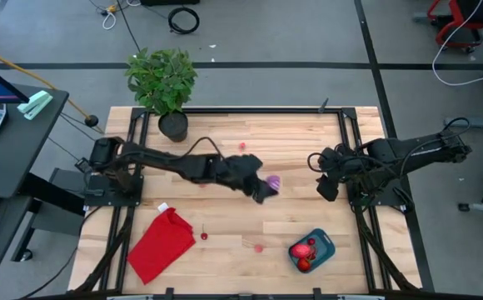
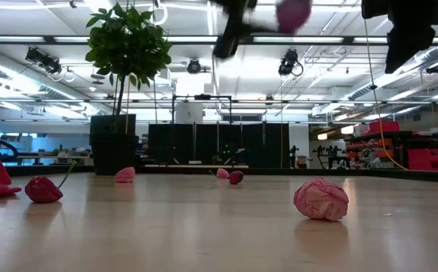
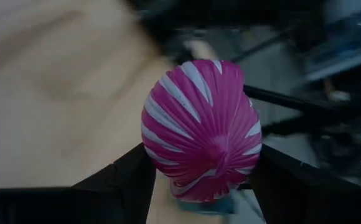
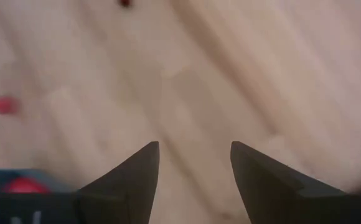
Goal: Pick and placing Produce into tupperware
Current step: Put the onion into the bin
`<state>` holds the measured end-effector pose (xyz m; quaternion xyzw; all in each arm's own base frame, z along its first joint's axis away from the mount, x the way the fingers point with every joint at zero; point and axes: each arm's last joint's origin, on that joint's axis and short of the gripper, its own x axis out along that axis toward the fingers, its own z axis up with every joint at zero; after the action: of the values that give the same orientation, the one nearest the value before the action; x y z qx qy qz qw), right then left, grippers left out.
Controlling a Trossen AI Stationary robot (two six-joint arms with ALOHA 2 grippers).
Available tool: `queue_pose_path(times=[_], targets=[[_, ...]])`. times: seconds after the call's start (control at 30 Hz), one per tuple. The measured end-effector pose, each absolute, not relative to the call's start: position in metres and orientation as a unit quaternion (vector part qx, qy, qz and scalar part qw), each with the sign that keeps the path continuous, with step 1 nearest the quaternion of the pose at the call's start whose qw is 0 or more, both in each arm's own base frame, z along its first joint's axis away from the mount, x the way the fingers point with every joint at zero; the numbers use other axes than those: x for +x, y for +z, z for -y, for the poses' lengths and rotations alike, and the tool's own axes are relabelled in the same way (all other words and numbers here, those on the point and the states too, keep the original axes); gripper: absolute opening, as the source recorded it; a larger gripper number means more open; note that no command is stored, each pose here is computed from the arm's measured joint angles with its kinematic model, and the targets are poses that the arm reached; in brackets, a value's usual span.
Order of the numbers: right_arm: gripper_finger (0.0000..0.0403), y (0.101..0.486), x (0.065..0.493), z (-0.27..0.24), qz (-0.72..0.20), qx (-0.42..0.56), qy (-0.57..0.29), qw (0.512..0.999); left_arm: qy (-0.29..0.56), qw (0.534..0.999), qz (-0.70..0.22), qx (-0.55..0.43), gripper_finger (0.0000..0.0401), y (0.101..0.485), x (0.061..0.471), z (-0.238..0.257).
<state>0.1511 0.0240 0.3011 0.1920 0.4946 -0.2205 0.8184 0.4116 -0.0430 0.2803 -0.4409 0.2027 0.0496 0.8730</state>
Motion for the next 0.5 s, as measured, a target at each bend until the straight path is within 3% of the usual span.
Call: queue_pose_path(times=[0.2,0.5], targets=[[0.0209,0.297,0.137,-0.018,-0.538,0.106,-0.263,0.794,0.01,0.883,-0.169,-0.437,0.0231,0.308,0.429,0.088],[0.0211,0.298,0.132,-0.018,-0.55,0.103,-0.247,0.791,-0.056,0.867,-0.204,-0.452,0.0232,0.268,0.508,0.15]])
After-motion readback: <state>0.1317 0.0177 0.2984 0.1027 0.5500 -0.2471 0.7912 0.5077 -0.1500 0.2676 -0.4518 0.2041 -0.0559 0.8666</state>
